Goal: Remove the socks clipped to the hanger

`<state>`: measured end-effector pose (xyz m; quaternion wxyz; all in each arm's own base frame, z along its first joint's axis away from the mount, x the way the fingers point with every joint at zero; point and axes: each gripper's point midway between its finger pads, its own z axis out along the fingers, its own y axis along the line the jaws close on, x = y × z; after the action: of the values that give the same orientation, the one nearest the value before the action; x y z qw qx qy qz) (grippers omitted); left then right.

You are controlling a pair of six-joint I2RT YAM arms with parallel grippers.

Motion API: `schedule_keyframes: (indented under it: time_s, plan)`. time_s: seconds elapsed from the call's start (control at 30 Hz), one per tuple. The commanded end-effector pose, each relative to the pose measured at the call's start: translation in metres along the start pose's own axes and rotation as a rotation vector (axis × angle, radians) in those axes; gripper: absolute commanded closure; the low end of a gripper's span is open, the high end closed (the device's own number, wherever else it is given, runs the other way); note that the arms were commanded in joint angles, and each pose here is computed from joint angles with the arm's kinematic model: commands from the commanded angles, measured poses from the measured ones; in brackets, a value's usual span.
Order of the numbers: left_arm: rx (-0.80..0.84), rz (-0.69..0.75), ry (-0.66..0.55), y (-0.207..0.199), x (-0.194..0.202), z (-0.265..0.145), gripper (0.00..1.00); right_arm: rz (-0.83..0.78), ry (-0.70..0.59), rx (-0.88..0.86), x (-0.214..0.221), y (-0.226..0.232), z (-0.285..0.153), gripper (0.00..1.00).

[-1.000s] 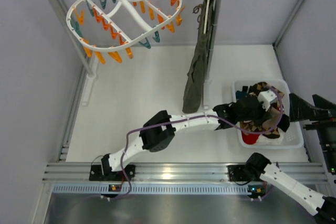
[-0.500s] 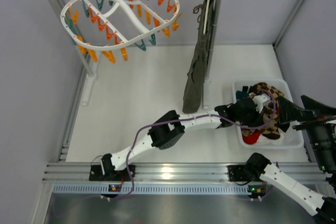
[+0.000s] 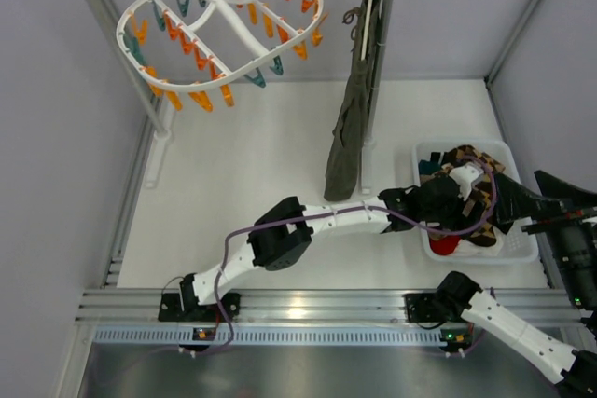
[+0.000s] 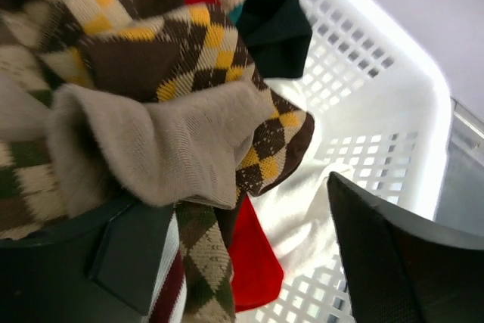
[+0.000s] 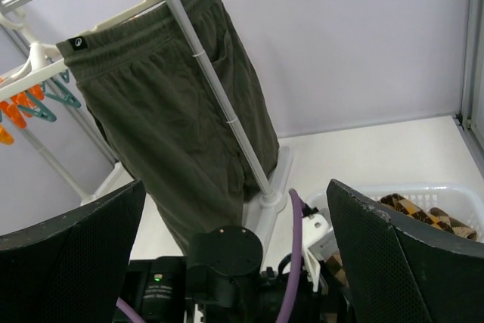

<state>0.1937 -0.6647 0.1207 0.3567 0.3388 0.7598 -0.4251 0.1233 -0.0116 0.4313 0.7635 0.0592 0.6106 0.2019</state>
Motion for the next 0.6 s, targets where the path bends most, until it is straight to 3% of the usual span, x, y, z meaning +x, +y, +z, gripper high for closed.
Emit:
schedule_keyframes:
  time_s: [0.0,0.03,0.27,0.3,0.37,0.43,0.47,0.5,0.57]
  plan:
    - [-0.074,0.041,-0.112,-0.014,-0.06,-0.037,0.09,0.024,-0.01,-0.025,-0.003,0.005,-0.001,0.01]
    - [-0.081,0.042,-0.104,-0.014,-0.06,-0.041,0.02,0.024,-0.012,-0.029,-0.003,0.006,-0.001,0.01]
    - [-0.191,0.063,-0.093,-0.001,-0.057,-0.072,0.02,-0.004,0.01,-0.025,0.004,0.008,0.005,0.0]
    - [-0.242,0.06,-0.137,0.003,-0.073,-0.091,0.02,-0.018,0.022,-0.015,0.007,0.008,0.008,0.01]
    - [-0.321,0.077,-0.103,0.023,-0.053,-0.108,0.02,-0.044,0.034,-0.007,0.008,0.008,0.011,0.0]
    - [-0.404,0.075,-0.159,0.034,-0.07,-0.142,0.02,-0.089,0.079,0.037,0.016,0.006,0.019,0.0]
    - [-0.457,0.088,-0.117,0.052,-0.046,-0.151,0.02,-0.118,0.112,0.062,0.022,0.005,0.024,0.01]
    - [-0.475,0.082,-0.146,0.052,-0.055,-0.172,0.02,-0.184,0.187,0.1,0.04,0.005,0.035,0.01]
    - [-0.588,0.083,-0.11,0.08,-0.029,-0.194,0.02,-0.223,0.237,0.122,0.051,0.009,0.046,0.01]
